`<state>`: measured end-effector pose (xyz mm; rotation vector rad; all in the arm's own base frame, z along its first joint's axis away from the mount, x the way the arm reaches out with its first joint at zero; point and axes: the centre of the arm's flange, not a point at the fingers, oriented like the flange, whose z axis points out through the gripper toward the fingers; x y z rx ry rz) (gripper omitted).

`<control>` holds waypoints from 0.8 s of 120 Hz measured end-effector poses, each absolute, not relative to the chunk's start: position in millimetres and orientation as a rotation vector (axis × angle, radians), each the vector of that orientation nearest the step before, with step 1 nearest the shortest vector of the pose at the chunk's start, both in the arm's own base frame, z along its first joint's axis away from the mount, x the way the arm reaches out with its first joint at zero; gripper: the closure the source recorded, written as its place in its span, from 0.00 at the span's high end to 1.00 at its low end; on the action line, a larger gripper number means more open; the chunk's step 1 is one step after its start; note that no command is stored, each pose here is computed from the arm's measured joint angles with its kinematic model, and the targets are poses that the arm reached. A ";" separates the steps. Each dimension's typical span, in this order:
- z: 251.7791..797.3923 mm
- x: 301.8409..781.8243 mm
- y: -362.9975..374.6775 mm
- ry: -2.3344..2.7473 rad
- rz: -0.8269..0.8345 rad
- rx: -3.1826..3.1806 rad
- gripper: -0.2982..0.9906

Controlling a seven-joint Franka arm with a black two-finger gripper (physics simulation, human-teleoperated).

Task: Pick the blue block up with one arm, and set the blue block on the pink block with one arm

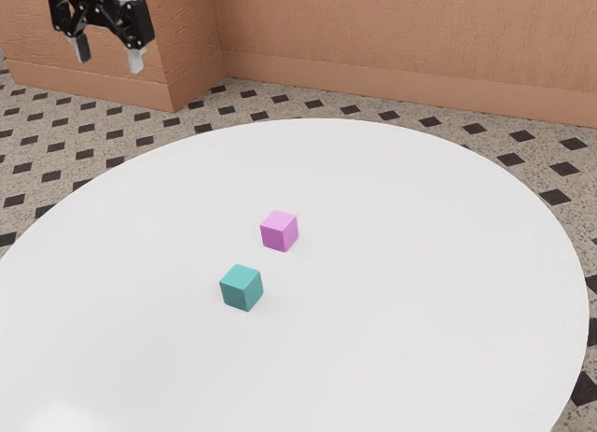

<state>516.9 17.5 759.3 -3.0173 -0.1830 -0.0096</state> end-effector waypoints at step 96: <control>588.2 503.0 25.9 -0.200 0.384 -2.927 0.77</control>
